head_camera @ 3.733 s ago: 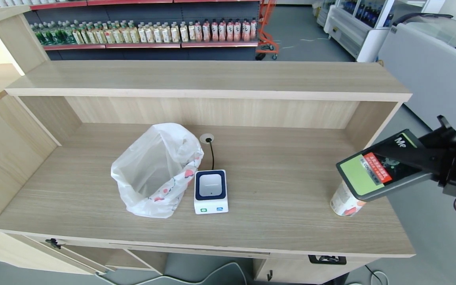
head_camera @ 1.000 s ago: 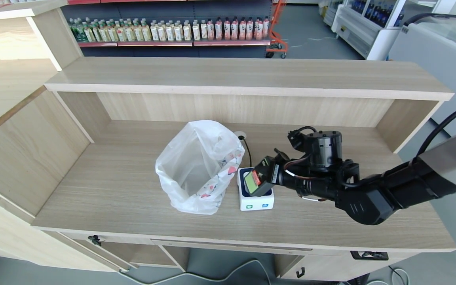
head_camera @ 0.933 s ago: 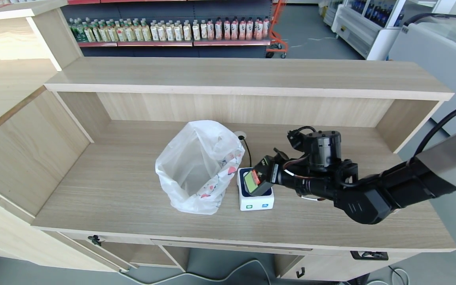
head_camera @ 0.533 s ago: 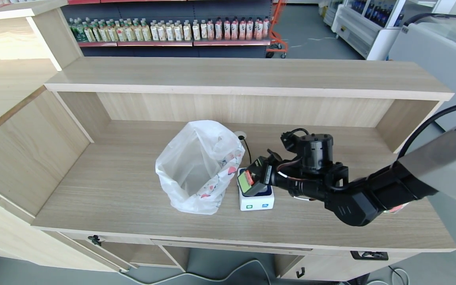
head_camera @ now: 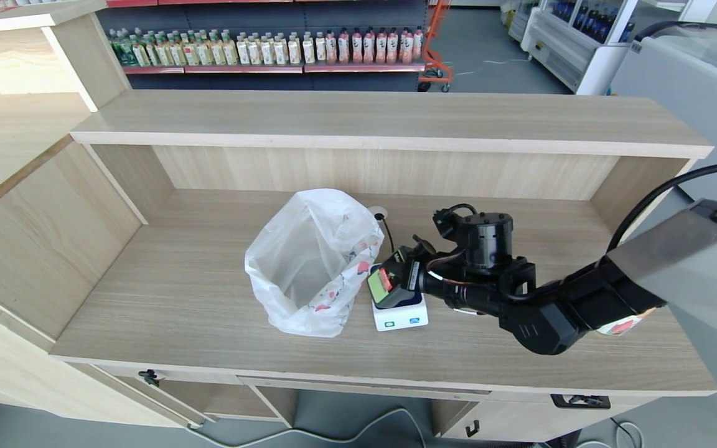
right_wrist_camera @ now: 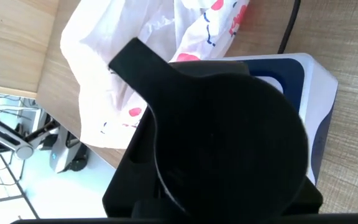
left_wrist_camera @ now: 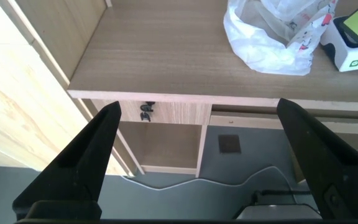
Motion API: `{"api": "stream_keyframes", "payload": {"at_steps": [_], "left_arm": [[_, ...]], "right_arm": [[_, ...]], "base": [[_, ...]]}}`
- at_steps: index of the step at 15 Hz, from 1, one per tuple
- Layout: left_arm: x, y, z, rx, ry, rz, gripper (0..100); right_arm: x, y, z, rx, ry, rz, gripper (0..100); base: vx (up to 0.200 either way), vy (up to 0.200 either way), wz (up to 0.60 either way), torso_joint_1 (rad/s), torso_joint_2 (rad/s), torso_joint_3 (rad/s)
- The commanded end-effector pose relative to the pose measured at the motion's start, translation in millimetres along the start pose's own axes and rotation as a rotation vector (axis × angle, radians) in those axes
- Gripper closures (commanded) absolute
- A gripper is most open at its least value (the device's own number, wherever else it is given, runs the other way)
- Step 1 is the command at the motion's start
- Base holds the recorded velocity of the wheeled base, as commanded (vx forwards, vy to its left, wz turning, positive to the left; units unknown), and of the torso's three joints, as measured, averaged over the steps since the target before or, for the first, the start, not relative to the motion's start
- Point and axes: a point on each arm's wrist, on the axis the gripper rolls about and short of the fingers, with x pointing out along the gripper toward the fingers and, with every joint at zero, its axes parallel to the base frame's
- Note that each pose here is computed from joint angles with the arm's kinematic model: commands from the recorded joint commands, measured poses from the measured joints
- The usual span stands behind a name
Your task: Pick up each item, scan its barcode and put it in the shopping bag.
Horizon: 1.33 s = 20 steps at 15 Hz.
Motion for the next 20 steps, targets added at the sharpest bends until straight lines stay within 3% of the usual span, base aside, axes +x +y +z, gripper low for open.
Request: {"api": "stream_keyframes", "payload": {"at_steps": [1, 5, 8, 11, 15, 20], "left_arm": [[0.1, 0.0, -0.3, 0.0, 0.001, 0.0, 0], [0.1, 0.0, 0.2, -0.005, 0.001, 0.0, 0], [-0.1, 0.0, 0.1, -0.005, 0.0, 0.0, 0], [0.2, 0.0, -0.2, -0.006, 0.003, 0.0, 0], [0.2, 0.0, -0.2, -0.005, 0.003, 0.0, 0], [0.2, 0.0, -0.1, -0.003, 0.001, 0.0, 0]], "right_arm": [[-6.5, 8.7, 7.0, -0.006, -0.02, 0.017, 100], [-87.5, 34.7, 69.5, -0.132, -0.216, 0.051, 100], [-123.7, 9.2, 88.2, -0.401, -0.268, -0.084, 100], [-120.4, 11.2, 95.6, -0.465, -0.287, -0.088, 100], [-73.5, 19.0, 100.6, -0.492, -0.303, -0.114, 100], [-17.7, 23.2, 61.9, -0.474, -0.163, -0.059, 100]], "base": [[0.0, 0.0, 0.0, 0.0, 0.0, 0.0], [0.0, 0.0, 0.0, 0.0, 0.0, 0.0], [0.0, 0.0, 0.0, 0.0, 0.0, 0.0], [0.0, 0.067, 0.0, 0.002, 0.0, -0.001], [0.0, 0.2, 0.0, 0.004, 0.0, 0.004], [0.0, 0.04, 0.0, 0.002, 0.0, -0.001]]}}
